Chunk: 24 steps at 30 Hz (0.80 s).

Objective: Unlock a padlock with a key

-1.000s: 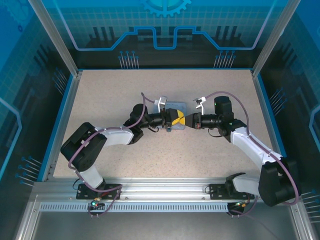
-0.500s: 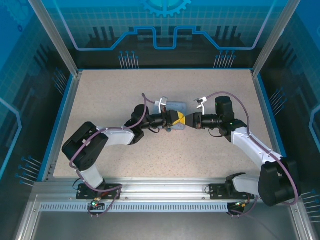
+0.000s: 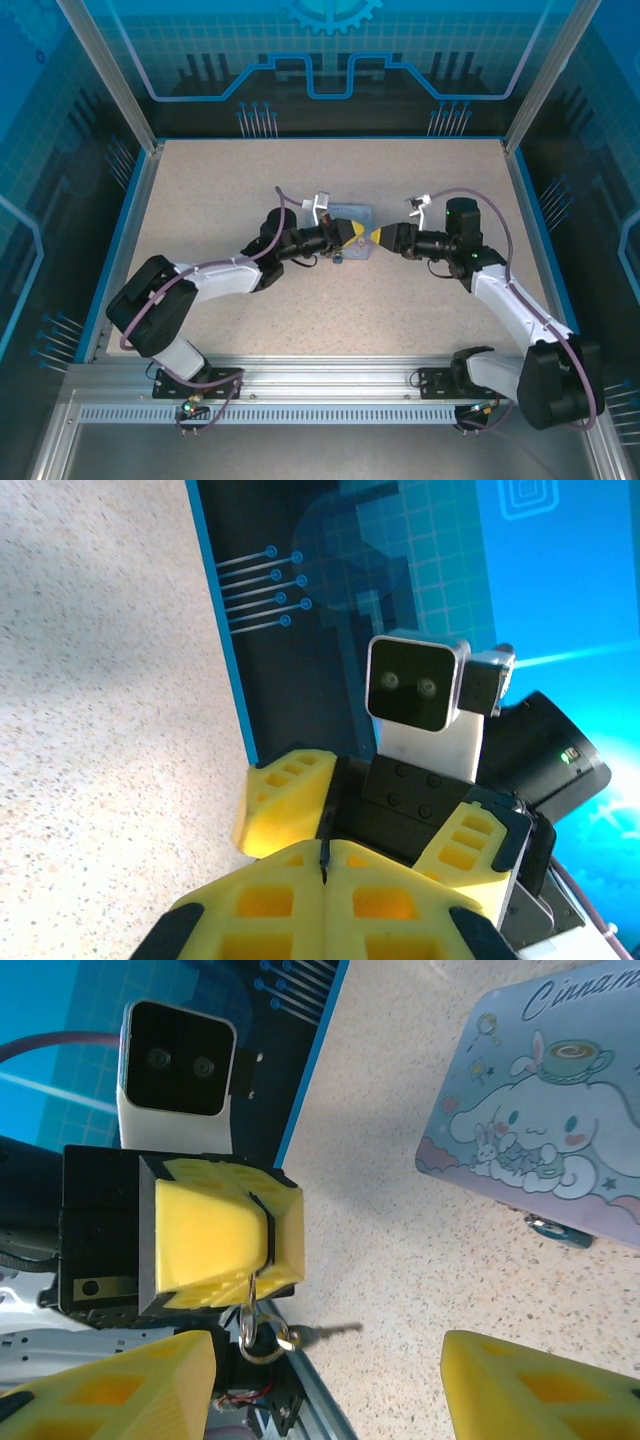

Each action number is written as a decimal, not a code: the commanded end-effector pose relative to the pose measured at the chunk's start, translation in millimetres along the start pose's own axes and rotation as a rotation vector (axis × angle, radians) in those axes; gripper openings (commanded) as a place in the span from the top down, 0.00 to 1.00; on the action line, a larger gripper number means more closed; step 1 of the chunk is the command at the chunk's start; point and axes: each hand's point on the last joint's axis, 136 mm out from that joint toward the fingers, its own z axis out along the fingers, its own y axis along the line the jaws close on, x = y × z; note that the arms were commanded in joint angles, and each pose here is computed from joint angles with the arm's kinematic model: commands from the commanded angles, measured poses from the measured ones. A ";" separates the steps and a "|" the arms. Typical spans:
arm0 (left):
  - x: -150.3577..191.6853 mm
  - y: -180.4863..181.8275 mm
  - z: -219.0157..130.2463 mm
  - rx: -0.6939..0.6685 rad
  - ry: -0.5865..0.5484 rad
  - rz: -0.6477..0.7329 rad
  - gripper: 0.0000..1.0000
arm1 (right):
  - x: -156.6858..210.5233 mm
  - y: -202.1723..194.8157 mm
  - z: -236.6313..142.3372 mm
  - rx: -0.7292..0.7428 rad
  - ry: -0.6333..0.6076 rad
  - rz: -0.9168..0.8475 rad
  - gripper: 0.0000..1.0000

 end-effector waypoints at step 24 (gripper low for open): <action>-52.5 -25.7 -31.6 -0.079 -0.345 0.085 1.00 | -43.4 61.0 33.8 -0.110 -0.228 -0.003 0.52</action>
